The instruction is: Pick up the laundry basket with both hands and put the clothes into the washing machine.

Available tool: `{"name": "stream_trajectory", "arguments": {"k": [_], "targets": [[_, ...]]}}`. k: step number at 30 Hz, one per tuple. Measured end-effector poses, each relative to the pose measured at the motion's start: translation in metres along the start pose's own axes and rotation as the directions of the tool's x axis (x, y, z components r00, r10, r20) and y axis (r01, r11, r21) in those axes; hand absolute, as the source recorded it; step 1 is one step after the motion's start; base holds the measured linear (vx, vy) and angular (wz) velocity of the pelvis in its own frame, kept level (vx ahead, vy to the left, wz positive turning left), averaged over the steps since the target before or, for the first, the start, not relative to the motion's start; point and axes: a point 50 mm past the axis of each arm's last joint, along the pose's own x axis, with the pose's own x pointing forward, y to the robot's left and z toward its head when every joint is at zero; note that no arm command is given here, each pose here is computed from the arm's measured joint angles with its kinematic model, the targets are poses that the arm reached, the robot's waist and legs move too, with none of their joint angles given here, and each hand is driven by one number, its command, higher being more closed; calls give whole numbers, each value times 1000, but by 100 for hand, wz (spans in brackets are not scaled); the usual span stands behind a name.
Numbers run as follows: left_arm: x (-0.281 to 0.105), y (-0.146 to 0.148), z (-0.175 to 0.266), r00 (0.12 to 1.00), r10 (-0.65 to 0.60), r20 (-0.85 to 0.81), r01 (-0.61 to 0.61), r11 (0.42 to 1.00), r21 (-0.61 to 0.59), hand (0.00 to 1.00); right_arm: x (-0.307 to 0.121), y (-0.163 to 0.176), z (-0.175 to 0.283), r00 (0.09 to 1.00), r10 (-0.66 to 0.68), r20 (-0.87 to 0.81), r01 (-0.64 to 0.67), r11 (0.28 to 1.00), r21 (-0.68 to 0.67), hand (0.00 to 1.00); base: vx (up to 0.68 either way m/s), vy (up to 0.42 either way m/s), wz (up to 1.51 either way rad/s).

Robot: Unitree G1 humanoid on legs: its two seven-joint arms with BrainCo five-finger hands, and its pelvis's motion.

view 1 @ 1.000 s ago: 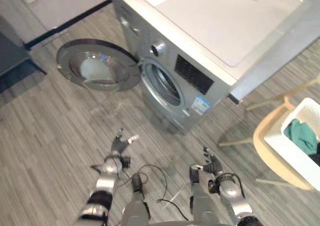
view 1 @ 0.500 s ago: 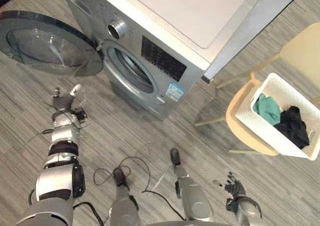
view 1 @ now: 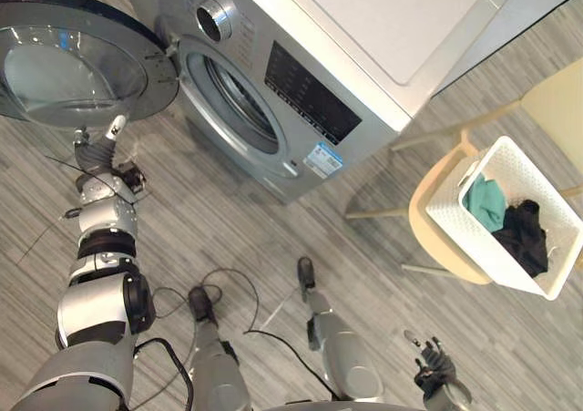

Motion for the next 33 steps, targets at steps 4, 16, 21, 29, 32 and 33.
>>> {"name": "stream_trajectory", "arguments": {"k": [4, 16, 21, 29, 32, 33], "targets": [[5, 5, 20, 999, 16, 50, -16, 1000, -7, 0, 0, -8, 2, 999, -51, 10, 51, 998, 42, 0, -14, 4, 2], [9, 21, 32, 996, 64, 69, -61, 997, -43, 0, 0, -25, -9, 990, -133, -50, 137, 985, 105, 0, -5, 4, -1], [10, 31, 26, 995, 93, 44, -91, 995, -42, 0, 1, -23, -8, 991, -128, -48, 133, 985, 106, 0, -27, 8, 3], [-18, 47, -54, 996, 61, -71, -49, 986, 160, 0, -1, -24, -16, 986, -147, -80, 157, 977, 144, 0, 1, 7, 7], [-54, 43, -111, 983, -23, -182, 64, 973, 222, 0, 0, -24, -14, 986, -149, -77, 159, 979, 131, 0, 14, 34, 20], [-74, 40, -135, 969, -65, -240, 120, 968, 221, 0, 0, -26, -14, 985, -155, -76, 163, 979, 121, 0, 33, 48, 35]]}}
